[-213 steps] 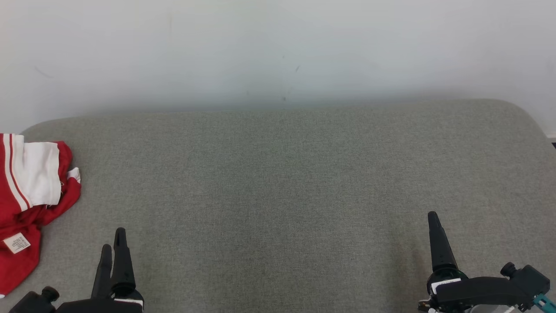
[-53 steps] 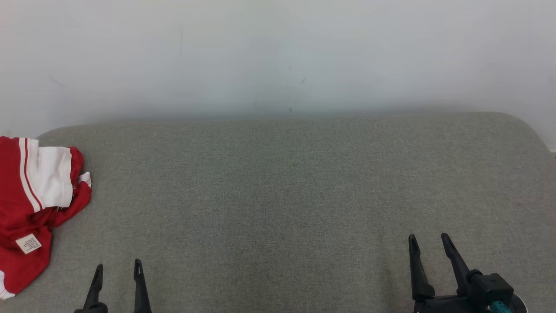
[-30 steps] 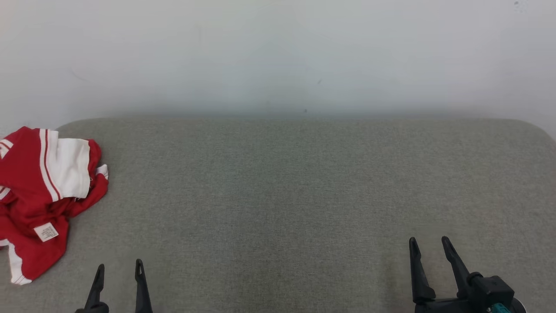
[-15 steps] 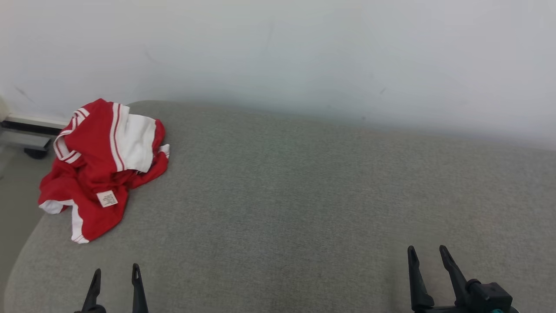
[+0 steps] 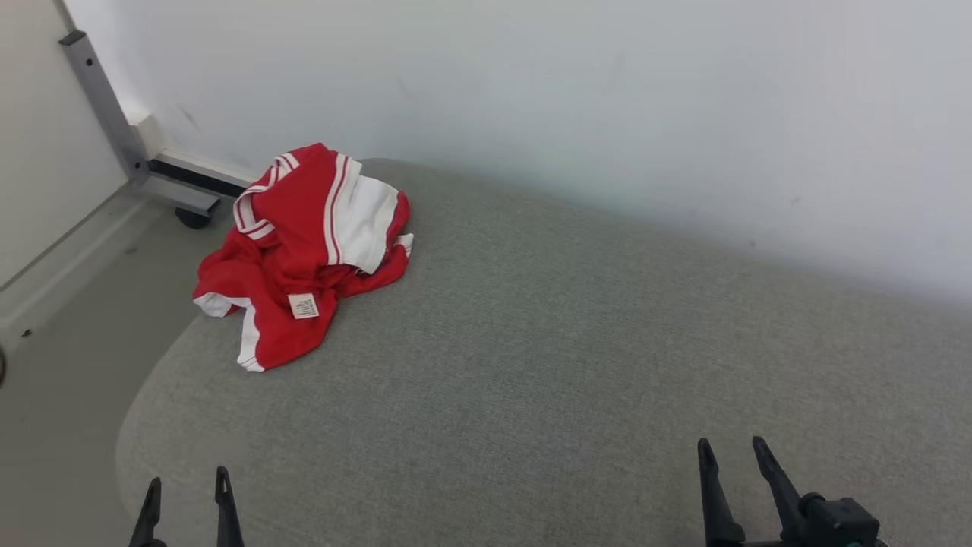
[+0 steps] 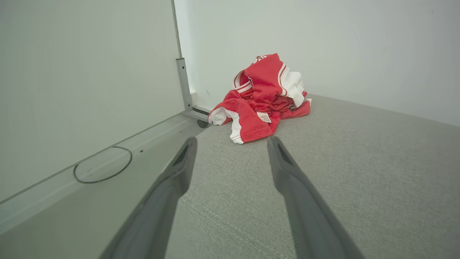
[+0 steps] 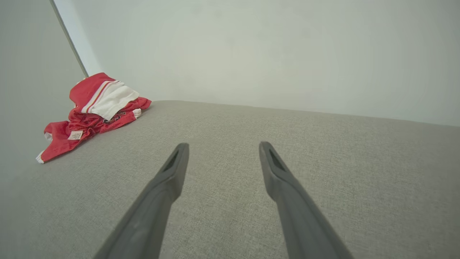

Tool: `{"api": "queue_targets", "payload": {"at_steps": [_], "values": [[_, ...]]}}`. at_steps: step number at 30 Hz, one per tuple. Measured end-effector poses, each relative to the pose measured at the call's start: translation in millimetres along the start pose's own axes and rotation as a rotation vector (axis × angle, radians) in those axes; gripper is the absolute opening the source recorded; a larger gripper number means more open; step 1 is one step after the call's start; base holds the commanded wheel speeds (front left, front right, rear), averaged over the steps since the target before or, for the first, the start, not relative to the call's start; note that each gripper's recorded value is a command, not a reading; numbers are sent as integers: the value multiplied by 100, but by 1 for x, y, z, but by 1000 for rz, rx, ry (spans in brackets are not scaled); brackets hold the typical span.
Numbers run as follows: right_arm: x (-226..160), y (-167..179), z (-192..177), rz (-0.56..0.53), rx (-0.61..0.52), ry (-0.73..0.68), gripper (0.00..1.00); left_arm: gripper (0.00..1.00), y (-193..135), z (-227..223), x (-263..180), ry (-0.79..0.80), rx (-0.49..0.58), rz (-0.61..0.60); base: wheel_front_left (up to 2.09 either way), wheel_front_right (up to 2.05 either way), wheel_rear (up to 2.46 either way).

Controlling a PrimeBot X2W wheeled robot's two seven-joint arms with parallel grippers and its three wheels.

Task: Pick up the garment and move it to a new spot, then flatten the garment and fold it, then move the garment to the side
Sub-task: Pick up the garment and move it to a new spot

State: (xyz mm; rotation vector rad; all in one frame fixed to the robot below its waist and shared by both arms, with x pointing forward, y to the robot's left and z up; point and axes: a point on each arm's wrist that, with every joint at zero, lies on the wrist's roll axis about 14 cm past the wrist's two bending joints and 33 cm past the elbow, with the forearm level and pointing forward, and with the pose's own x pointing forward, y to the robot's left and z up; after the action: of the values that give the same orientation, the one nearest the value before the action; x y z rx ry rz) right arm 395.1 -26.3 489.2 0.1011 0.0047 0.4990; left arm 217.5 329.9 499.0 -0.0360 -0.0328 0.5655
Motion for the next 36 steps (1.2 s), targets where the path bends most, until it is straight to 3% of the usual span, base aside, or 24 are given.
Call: {"api": "queue_targets", "payload": {"at_steps": [6,19,29,36], "values": [[17,25,2,80,-2,-4,100,100,22,1,-12,-11,-4,86,0,0,0],[18,22,0,70,0,1,100,100,29,7,-10,-30,-18,122,0,0,0],[9,-4,6,-5,-27,-19,100,100,26,62,50,-182,-23,59,0,0,0],[5,-46,14,-119,-54,-50,100,100,2,105,112,-275,-48,2,0,0,0]]}}
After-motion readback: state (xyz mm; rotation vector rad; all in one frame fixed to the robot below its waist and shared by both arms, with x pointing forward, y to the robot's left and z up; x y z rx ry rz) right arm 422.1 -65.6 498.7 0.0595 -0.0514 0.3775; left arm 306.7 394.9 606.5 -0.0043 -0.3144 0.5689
